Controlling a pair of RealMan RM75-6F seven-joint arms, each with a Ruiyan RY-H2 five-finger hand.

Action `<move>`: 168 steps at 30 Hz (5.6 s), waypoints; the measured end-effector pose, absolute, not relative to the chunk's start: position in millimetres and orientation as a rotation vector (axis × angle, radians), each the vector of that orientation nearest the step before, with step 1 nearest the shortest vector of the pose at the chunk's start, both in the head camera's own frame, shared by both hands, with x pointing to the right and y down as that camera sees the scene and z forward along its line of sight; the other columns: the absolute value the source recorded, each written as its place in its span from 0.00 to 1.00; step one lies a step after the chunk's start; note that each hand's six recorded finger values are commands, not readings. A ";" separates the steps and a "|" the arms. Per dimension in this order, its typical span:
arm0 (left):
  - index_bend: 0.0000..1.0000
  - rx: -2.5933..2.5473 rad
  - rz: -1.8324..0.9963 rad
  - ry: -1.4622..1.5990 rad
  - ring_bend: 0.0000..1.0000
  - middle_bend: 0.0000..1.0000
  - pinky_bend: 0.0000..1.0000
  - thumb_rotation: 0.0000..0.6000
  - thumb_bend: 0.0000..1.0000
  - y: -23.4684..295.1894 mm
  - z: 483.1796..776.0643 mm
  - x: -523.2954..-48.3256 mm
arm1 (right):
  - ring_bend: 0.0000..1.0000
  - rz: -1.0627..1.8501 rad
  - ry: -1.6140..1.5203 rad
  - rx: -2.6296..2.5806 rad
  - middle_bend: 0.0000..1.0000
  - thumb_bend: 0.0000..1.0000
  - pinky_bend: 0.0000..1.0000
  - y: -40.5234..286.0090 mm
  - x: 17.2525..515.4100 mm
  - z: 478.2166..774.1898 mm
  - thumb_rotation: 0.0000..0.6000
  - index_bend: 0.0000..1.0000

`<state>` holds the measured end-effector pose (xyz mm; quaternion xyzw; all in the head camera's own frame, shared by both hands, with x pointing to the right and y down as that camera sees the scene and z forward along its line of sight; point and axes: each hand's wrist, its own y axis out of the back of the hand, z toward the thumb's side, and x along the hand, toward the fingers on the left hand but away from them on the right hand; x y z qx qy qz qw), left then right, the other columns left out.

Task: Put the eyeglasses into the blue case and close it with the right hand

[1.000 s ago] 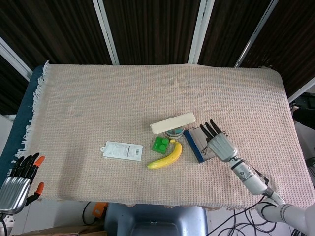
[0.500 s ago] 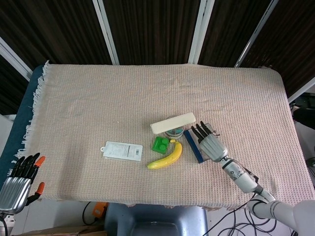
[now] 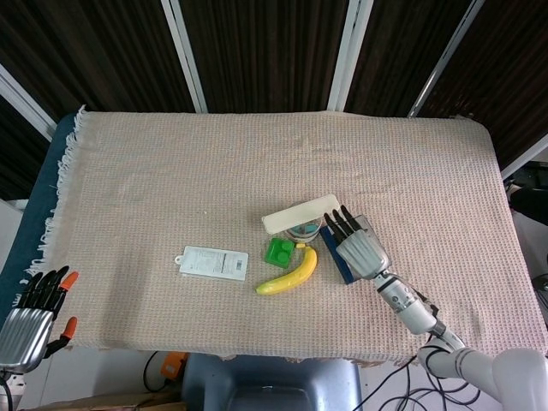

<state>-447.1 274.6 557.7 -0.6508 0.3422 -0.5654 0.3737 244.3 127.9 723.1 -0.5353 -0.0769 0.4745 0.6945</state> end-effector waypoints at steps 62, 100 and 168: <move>0.00 -1.665 -1.443 0.883 0.00 0.00 0.02 1.00 0.42 275.9 555.6 -449.1 | 0.00 1.455 -0.304 -1.496 0.03 0.65 0.00 131.9 280.8 758.8 1.00 0.40; 0.00 -1.665 -1.460 0.852 0.00 0.00 0.02 1.00 0.42 275.7 563.2 -444.3 | 0.00 1.482 -0.345 -1.524 0.01 0.67 0.00 103.8 292.6 751.8 1.00 0.31; 0.00 -1.673 -1.452 0.840 0.00 0.00 0.02 1.00 0.42 276.0 565.1 -441.8 | 0.00 1.261 -0.232 -1.534 0.03 0.30 0.00 153.8 339.0 696.9 1.00 0.49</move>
